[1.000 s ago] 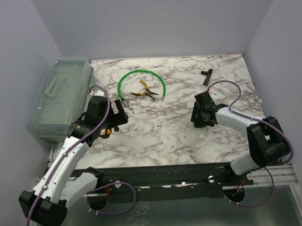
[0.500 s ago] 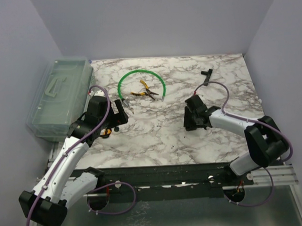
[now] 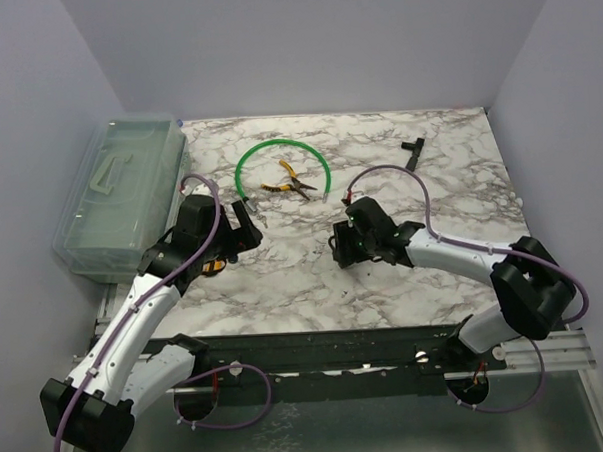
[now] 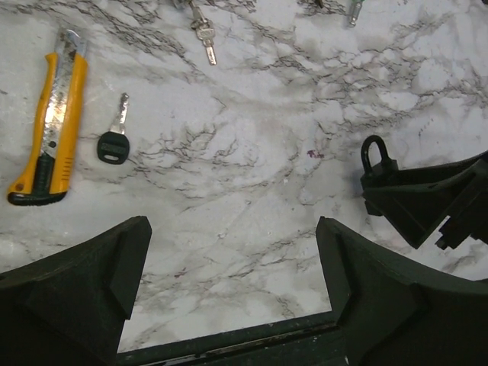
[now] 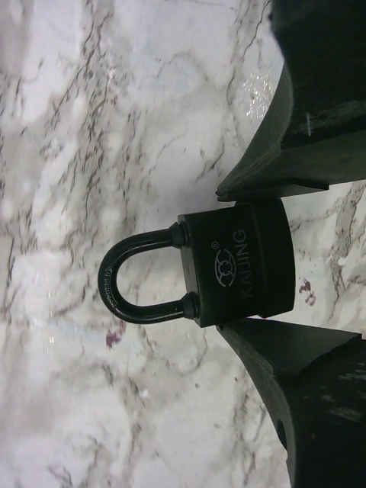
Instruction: Unlock with the key
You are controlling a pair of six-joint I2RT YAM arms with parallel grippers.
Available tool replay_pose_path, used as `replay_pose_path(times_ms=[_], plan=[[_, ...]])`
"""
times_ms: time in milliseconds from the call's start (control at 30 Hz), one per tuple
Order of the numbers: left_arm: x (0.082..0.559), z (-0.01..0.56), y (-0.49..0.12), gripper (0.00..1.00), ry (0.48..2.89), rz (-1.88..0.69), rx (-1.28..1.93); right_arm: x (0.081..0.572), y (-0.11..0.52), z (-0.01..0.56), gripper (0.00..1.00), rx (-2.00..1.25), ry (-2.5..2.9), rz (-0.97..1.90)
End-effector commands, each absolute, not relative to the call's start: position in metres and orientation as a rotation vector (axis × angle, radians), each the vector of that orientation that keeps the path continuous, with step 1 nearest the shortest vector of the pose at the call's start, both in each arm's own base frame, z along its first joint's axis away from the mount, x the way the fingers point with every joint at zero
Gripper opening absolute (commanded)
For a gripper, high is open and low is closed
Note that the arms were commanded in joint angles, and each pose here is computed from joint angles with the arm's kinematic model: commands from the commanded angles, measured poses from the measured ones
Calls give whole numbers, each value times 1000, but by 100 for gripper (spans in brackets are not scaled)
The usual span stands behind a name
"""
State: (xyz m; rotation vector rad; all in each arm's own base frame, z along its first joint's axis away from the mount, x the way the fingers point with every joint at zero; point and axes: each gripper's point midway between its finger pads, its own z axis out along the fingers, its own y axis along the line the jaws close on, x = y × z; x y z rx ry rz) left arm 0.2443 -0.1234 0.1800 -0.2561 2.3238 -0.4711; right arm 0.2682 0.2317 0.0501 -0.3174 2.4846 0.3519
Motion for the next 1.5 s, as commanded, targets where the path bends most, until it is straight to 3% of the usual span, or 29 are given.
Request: replay_pose_path(times_ms=[0, 467, 733, 1100, 1467], plan=[[242, 183, -160, 95, 2296, -749, -270, 280, 273, 115, 46, -439, 2254, 573], [249, 194, -229, 90, 2186, -1275, -177, 232, 317, 197, 46, -696, 1960, 950], [247, 200, -253, 78, 2151, -1394, -66, 223, 327, 204, 46, -758, 1925, 973], [237, 186, -272, 53, 2219, -1468, 37, 218, 335, 213, 46, -792, 1874, 990], [222, 189, -284, 38, 2230, -1607, 105, 221, 339, 218, 46, -802, 1830, 987]])
